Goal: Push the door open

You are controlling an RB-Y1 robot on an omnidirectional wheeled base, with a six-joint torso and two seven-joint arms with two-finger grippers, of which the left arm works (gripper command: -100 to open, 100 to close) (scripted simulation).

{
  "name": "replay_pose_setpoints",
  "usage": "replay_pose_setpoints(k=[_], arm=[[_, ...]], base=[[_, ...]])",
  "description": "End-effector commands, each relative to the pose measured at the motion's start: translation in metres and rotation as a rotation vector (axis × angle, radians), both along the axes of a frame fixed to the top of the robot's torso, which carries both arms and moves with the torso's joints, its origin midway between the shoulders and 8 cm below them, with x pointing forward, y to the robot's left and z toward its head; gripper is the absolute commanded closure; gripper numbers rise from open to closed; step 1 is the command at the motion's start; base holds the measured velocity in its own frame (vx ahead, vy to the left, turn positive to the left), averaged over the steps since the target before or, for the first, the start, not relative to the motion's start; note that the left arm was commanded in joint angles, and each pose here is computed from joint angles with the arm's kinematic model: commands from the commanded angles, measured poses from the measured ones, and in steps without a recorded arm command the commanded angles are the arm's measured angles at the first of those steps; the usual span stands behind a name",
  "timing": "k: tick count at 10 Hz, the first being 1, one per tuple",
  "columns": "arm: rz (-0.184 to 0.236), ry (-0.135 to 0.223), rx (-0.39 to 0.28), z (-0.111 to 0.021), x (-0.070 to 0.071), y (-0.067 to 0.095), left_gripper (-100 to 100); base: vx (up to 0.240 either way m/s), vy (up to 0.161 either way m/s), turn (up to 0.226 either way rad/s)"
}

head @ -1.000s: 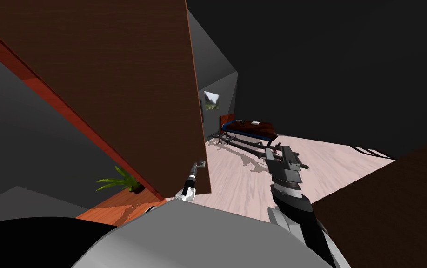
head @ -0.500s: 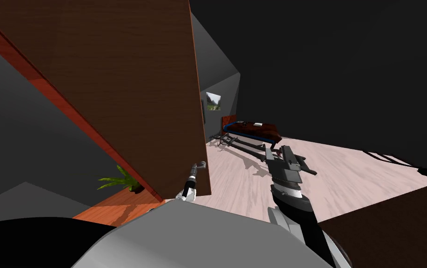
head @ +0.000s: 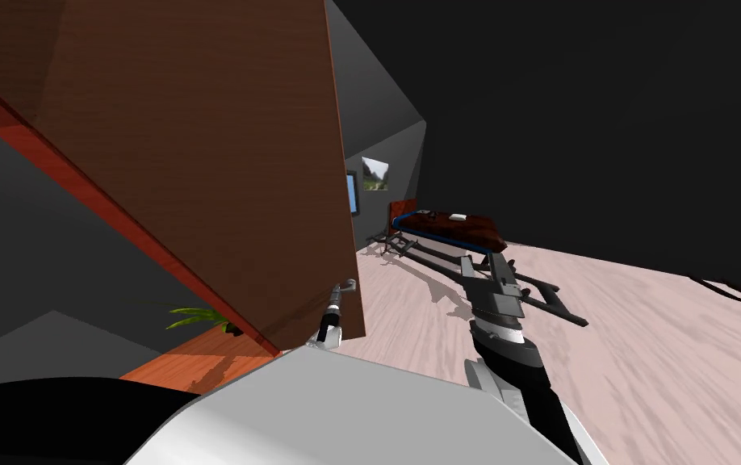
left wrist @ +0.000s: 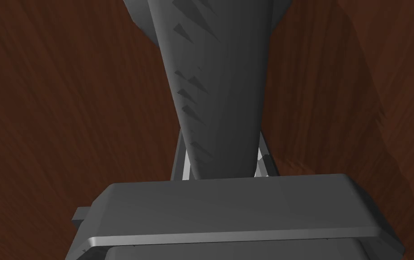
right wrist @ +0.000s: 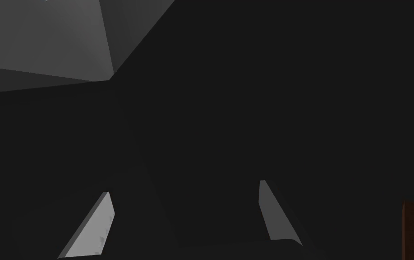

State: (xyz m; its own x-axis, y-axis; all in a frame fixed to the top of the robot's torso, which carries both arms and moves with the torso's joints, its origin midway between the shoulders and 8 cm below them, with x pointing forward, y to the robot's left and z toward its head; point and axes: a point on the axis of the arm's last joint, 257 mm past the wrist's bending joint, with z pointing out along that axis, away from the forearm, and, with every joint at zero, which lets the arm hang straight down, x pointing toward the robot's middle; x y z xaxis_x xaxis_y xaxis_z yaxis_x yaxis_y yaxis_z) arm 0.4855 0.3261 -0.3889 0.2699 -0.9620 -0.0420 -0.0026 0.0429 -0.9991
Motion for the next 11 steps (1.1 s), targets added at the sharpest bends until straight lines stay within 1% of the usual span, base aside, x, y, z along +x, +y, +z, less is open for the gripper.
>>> replay_pose_setpoints(k=[1, 4, 5, 6, 8, 11], arm=[[0.023, -0.012, -0.003, 0.004, 0.002, 0.000, 100], [0.047, -0.007, -0.028, 0.000, -0.001, -0.011, 100], [0.047, -0.007, -0.028, 0.000, -0.001, -0.011, 100], [0.055, -0.004, -0.041, -0.002, -0.002, -0.017, 100], [0.055, -0.004, -0.041, -0.002, -0.002, -0.017, 100], [0.055, -0.004, -0.041, -0.002, -0.002, -0.017, 100]], base=[[0.225, -0.078, 0.125], [0.197, -0.057, 0.110], [0.108, -0.026, 0.044], [0.077, -0.050, 0.045], [0.058, -0.039, 0.010], [-0.005, 0.002, -0.002]])
